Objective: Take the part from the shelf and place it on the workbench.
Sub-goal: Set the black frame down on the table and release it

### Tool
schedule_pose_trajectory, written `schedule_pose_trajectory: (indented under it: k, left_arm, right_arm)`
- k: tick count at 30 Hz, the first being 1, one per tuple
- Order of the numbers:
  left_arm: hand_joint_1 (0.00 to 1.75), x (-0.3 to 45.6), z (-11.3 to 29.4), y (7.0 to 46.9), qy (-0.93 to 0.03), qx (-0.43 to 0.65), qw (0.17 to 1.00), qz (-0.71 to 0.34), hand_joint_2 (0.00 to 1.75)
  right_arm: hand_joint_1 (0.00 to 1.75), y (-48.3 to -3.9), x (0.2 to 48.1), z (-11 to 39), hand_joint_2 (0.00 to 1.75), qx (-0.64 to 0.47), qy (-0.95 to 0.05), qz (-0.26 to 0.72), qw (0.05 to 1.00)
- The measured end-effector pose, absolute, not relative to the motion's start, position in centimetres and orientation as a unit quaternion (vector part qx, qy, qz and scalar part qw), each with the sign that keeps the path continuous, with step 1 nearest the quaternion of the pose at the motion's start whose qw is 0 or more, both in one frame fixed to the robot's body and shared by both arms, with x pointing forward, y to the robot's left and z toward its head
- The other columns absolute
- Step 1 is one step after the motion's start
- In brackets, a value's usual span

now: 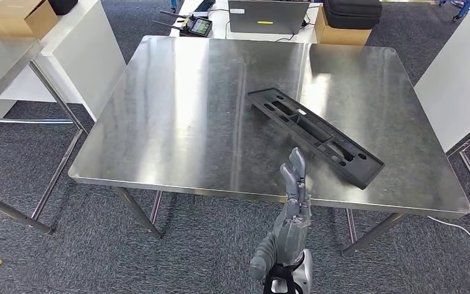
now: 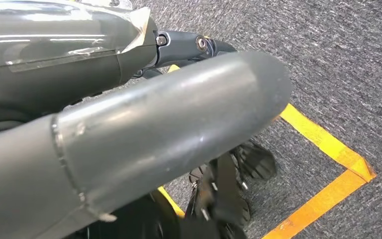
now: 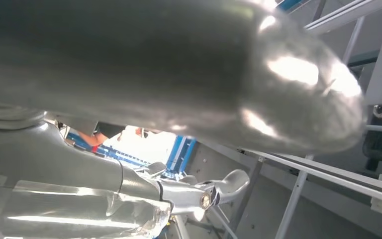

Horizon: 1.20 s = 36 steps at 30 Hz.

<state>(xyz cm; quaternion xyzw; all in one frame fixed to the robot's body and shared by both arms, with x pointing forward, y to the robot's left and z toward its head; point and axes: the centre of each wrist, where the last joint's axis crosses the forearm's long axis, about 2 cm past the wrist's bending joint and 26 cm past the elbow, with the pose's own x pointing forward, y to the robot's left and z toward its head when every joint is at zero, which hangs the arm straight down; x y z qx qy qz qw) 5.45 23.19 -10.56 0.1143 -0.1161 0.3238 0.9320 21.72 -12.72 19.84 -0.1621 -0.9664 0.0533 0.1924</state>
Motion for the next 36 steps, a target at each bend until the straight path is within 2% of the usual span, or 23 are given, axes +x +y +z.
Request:
schedule_pose_trajectory:
  k: [25, 30, 32, 36]
  left_arm:
    - [0.0, 5.8, -10.5, 22.8, -0.124, 0.098, 0.933, 0.324, 0.0]
    - [0.0, 6.2, -10.4, 22.6, -0.119, 0.106, 0.93, 0.331, 0.0]
    - [0.0, 6.4, -10.3, 22.5, -0.114, 0.108, 0.929, 0.335, 0.0]
    - [0.0, 6.7, -10.3, 22.3, -0.104, 0.113, 0.928, 0.34, 0.0]
  right_arm:
    - [0.0, -13.1, 22.0, 19.0, 0.0, -0.183, -0.956, 0.063, 0.221]
    - [0.0, -13.1, 23.9, 14.5, 0.0, -0.213, -0.914, 0.1, 0.331]
    - [0.0, -13.6, 25.4, 11.7, 0.0, -0.251, -0.874, 0.148, 0.39]
    - [0.0, -17.0, 26.2, 3.7, 0.0, -0.358, -0.687, 0.284, 0.564]
